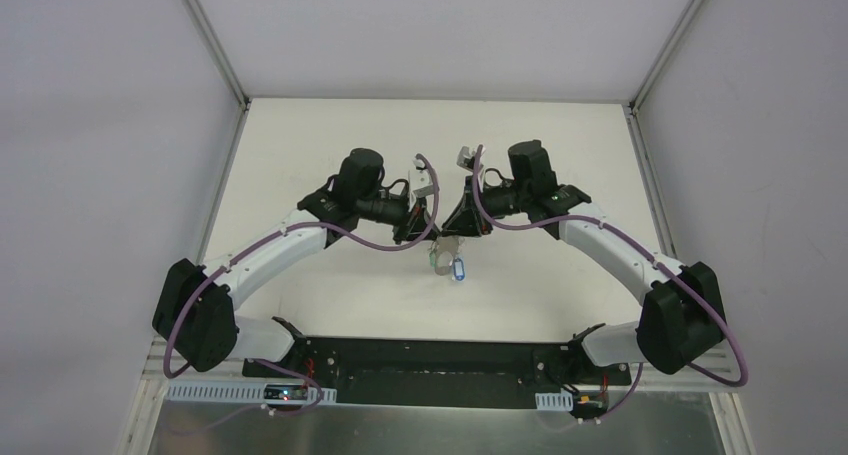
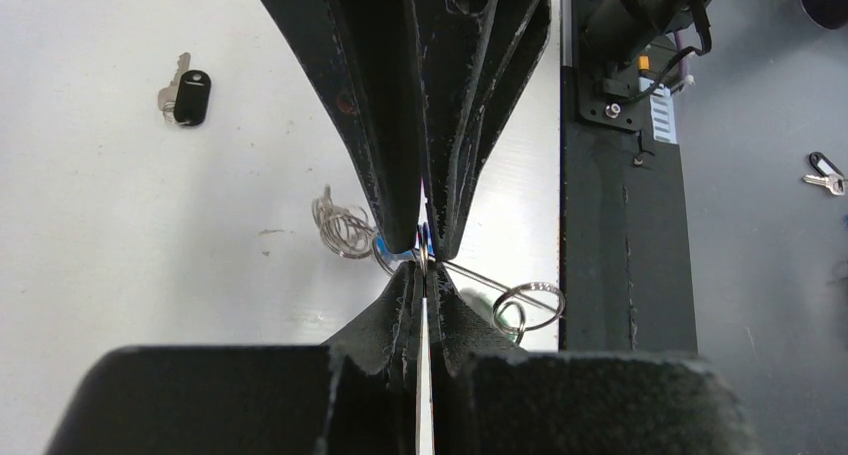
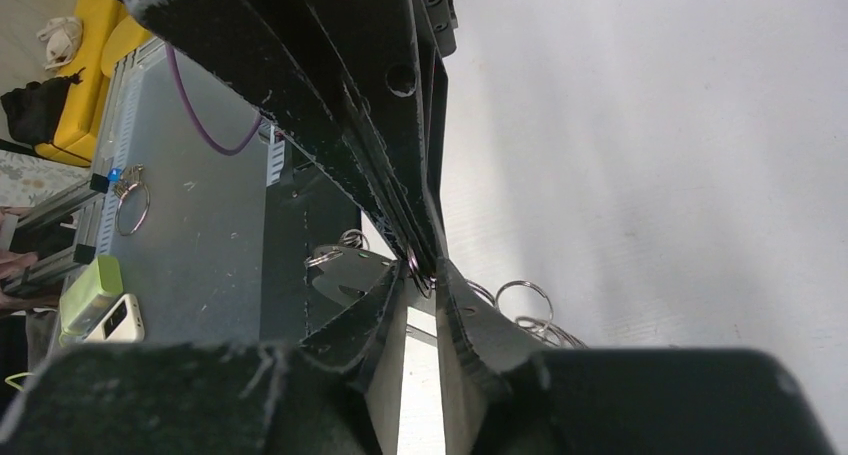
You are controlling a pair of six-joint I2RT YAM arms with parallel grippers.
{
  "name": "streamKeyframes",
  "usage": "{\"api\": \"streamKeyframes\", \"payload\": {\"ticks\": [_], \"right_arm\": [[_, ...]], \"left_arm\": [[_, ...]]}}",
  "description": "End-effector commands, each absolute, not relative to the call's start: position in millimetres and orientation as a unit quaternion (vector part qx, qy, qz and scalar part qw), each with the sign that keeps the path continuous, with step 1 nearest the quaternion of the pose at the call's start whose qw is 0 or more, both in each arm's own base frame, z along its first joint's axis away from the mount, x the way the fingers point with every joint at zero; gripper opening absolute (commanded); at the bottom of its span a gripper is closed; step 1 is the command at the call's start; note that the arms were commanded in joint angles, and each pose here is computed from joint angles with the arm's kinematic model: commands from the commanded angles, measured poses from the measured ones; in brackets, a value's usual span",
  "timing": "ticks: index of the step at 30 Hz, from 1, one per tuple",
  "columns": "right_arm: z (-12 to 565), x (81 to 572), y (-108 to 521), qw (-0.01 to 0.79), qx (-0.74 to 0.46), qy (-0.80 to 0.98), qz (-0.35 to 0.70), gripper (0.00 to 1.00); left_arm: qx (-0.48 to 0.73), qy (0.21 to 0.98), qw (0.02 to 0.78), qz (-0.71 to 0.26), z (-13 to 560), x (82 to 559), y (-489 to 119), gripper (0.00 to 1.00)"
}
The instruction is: Put the keys on the keyring
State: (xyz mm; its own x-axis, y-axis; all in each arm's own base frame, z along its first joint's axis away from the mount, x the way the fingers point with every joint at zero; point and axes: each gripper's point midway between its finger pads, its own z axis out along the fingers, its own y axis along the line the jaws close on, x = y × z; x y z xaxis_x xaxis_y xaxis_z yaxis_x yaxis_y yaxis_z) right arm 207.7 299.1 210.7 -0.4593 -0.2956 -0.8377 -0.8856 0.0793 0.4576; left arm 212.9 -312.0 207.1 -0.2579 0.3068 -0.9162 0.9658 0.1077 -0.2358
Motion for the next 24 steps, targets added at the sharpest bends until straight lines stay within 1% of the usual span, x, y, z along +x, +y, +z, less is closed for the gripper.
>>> {"api": "streamKeyframes", "payload": {"ticks": [1,2,6,16,18,19,21,24], "right_arm": [[213.0,204.1,298.4,0.292,-0.450,0.667,0.517,0.17],[212.8,204.0,298.1,0.292,-0.450,0.667,0.517,0.15],[214.4,203.1,297.8,0.293,-0.456,0.664,0.515,0.01],[212.1,208.4,296.9,0.304,-0.473,0.687,0.460,0.00],[213.0,209.9,296.5,0.304,-0.473,0.692,0.452,0.00],[214.5,210.4,296.7,0.304,-0.474,0.693,0.450,0.00],[214.9,210.3,296.1,0.302,-0.473,0.696,0.448,0.00],[214.7,208.7,296.1,0.299,-0.474,0.696,0.449,0.00]], "left_arm": [[0.505,0.617,0.387,-0.463,217.5,211.8,-315.2,0.00],[0.505,0.617,0.388,-0.462,216.9,211.7,-315.1,0.00],[0.505,0.618,0.387,-0.462,214.0,212.2,-314.8,0.00],[0.494,0.614,0.402,-0.466,220.0,215.9,-315.7,0.00],[0.493,0.613,0.407,-0.465,221.1,217.6,-315.1,0.11],[0.493,0.611,0.411,-0.463,221.5,218.6,-314.5,0.14],[0.497,0.606,0.418,-0.459,223.0,220.4,-313.7,0.18],[0.509,0.597,0.425,-0.453,225.2,222.1,-312.7,0.22]]}}
